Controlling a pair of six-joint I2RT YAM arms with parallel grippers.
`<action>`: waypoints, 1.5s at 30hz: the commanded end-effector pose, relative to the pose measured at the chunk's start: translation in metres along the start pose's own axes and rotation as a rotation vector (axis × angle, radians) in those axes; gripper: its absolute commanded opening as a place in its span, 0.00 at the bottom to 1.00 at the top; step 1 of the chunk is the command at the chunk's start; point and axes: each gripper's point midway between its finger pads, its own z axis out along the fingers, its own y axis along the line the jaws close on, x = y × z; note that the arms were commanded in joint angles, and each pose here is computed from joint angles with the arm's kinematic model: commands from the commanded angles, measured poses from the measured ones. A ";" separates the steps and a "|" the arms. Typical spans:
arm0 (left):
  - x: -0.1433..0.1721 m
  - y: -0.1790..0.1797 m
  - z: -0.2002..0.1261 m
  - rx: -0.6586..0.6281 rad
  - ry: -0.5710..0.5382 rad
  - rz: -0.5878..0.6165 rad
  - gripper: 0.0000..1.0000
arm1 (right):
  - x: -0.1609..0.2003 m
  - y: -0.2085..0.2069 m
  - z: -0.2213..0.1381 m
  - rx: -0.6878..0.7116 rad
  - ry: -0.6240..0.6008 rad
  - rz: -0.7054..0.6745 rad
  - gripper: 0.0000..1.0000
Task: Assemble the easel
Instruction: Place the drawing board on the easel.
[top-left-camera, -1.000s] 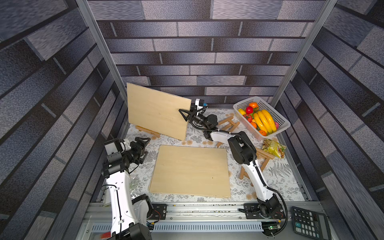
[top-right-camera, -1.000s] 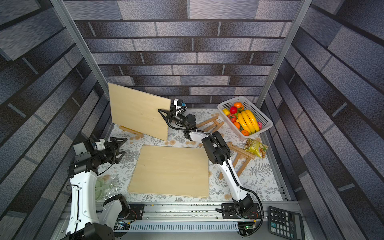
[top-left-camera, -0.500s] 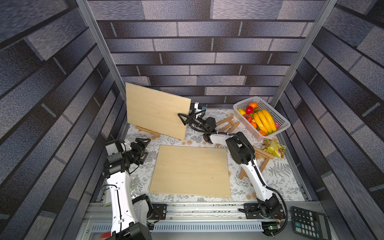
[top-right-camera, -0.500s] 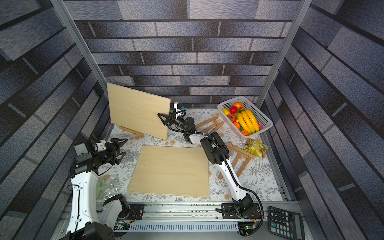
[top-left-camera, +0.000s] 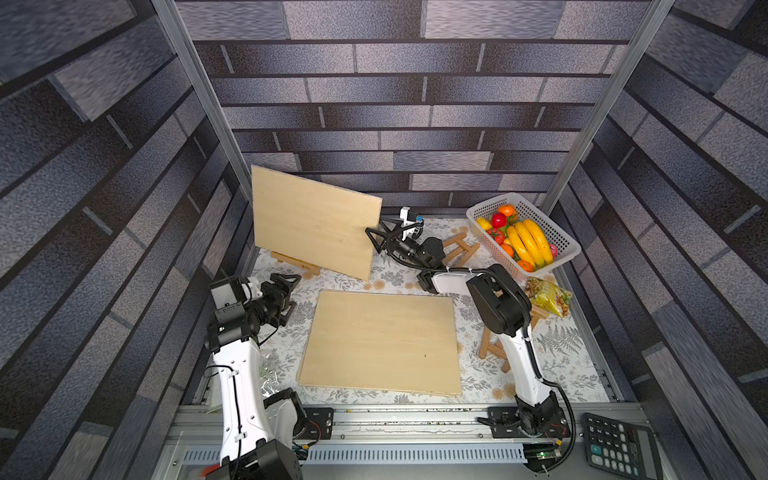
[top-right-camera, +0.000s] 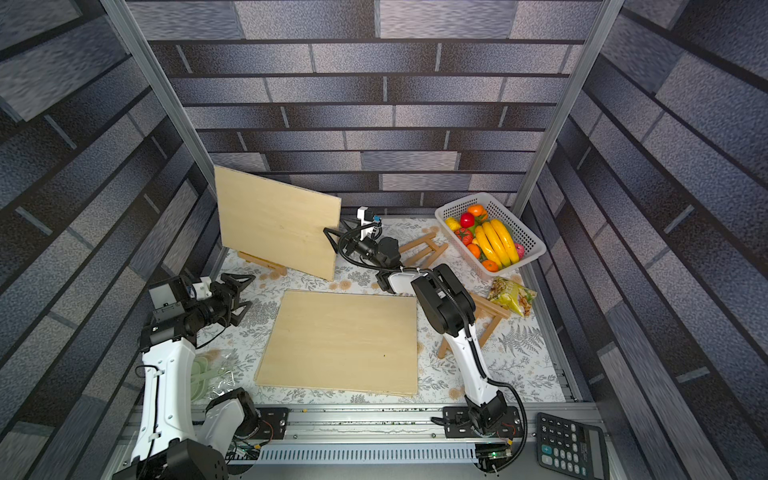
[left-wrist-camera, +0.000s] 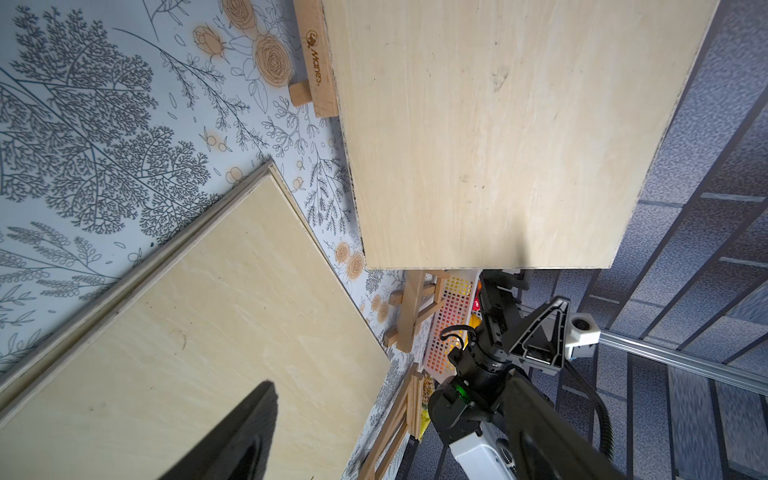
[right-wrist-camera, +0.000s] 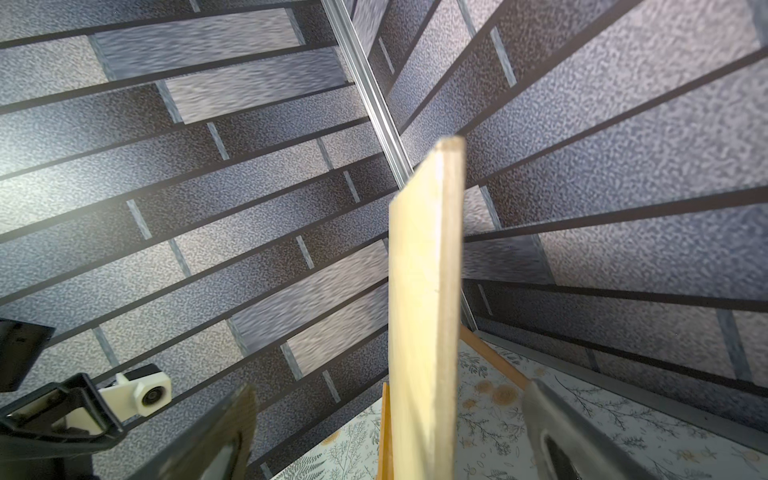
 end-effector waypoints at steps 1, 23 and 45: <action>-0.004 -0.017 -0.003 0.034 -0.011 0.032 0.87 | -0.036 0.023 -0.010 -0.022 -0.063 -0.046 1.00; 0.033 -0.017 0.020 -0.328 -0.035 0.276 0.89 | 0.009 0.016 -0.131 0.991 0.945 0.247 1.00; -0.003 -0.050 -0.076 -0.158 -0.243 0.268 0.90 | 0.083 -0.041 -0.057 0.889 0.844 0.211 1.00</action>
